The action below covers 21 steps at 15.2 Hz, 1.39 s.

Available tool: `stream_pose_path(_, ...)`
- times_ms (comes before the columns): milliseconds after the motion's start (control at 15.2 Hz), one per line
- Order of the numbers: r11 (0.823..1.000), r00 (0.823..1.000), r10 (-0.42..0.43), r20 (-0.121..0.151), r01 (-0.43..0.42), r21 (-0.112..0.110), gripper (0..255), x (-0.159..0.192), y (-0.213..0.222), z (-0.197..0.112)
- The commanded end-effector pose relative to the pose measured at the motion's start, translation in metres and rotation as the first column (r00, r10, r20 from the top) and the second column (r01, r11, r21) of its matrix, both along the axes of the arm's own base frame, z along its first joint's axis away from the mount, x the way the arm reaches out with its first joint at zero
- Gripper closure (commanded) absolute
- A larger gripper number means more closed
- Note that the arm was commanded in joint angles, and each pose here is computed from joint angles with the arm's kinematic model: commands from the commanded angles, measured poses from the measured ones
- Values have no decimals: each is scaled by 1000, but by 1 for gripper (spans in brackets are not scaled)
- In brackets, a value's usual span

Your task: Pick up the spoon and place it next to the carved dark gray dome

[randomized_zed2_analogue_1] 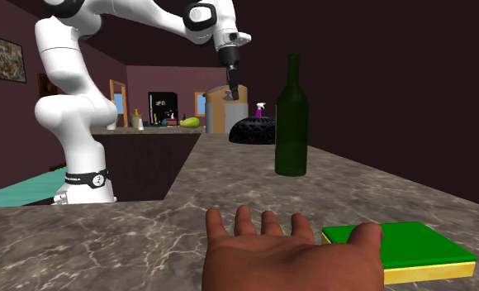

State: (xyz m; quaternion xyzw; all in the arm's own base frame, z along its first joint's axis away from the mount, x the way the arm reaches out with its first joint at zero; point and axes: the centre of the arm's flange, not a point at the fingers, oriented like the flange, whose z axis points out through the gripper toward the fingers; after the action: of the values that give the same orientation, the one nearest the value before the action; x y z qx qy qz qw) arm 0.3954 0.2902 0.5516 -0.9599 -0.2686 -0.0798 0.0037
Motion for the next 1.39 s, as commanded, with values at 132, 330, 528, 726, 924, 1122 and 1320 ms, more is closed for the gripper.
stream_pose_path(132, 1000, 1000, -1, 0, 1, 0, 255, -43, 35, 3)
stream_pose_path(330, 1000, 1000, -1, 0, 1, 0, 255, -75, 59, 3)
stream_pose_path(528, 1000, 1000, -1, 0, 1, 0, 255, -106, 83, 3)
stream_pose_path(726, 1000, 1000, -1, 0, 1, 0, 255, -137, 107, 3)
stream_pose_path(924, 1000, 1000, -1, 0, 1, 0, 255, -169, 131, 3)
stream_pose_path(1122, 1000, 1000, -1, 0, 1, 0, 255, -200, 155, 3)
stream_pose_path(1320, 1000, 1000, -1, 0, 1, 0, 255, -232, 179, 3)
